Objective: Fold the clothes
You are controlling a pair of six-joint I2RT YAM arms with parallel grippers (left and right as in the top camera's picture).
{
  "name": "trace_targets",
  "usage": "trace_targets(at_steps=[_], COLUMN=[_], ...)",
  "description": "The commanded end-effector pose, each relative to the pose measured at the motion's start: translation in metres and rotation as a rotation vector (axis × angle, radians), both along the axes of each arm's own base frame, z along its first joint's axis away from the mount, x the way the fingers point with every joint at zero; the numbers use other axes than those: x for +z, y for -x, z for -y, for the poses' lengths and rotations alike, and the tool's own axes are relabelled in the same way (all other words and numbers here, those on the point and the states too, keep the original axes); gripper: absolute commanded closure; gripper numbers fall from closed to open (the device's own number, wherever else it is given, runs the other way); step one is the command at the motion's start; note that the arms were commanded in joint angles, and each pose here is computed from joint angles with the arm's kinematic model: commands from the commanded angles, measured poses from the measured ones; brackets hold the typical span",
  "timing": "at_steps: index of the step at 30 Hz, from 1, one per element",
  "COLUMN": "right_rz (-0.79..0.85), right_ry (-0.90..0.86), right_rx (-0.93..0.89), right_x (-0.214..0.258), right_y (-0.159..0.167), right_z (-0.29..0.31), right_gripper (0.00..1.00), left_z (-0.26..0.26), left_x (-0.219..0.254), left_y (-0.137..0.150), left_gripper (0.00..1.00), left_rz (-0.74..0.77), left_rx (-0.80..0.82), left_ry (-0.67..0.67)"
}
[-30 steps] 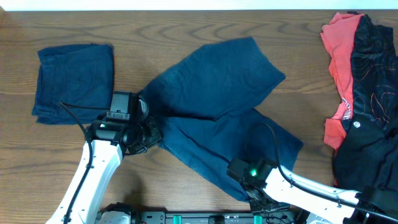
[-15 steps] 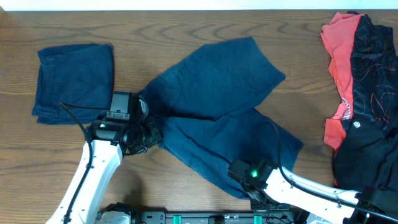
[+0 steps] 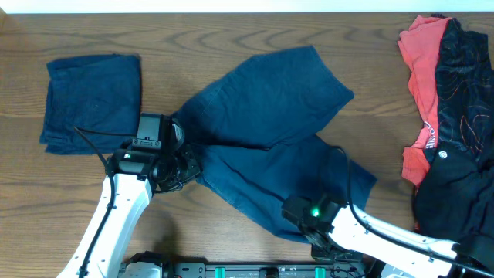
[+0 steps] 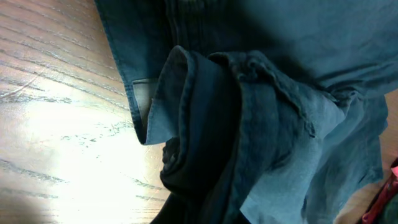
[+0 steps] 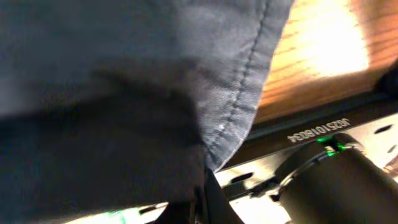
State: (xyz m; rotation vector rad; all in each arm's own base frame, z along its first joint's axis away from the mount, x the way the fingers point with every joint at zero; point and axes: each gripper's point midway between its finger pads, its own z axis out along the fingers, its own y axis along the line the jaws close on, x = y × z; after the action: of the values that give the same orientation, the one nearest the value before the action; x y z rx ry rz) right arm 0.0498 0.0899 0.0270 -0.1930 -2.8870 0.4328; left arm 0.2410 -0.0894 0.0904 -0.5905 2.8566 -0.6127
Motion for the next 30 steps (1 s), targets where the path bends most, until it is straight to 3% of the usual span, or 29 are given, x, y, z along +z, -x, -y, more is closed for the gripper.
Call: trace_targets(at_steps=[1,8,16,21,30], right_rz=[0.039,0.151,0.338,0.459,0.818], right_ry=[-0.068,-0.081,-0.015,0.009,-0.072], right_rx=[0.005,0.025,-0.026,-0.066,0.030], right_x=[0.011,0.027,0.050,0.076,0.164], right_y=[-0.008,-0.034,-0.085,-0.130,-0.256], right_z=[-0.017,-0.026,-0.013,0.003,0.021], right_gripper=[0.99,0.99,0.99,0.99,0.99], left_z=[-0.001,-0.001,-0.006,-0.009,-0.009], left_x=[0.000,0.000,-0.005,-0.006,-0.007], left_y=[0.001,0.002,0.013,0.016,0.020], left_gripper=[0.94,0.94,0.94,0.94,0.94], left_rz=[-0.004,-0.011,-0.051,-0.065,-0.093], left_rx=[0.011,0.011,0.003,0.006,0.034], left_ry=[0.001,0.000,-0.034,-0.046,-0.041])
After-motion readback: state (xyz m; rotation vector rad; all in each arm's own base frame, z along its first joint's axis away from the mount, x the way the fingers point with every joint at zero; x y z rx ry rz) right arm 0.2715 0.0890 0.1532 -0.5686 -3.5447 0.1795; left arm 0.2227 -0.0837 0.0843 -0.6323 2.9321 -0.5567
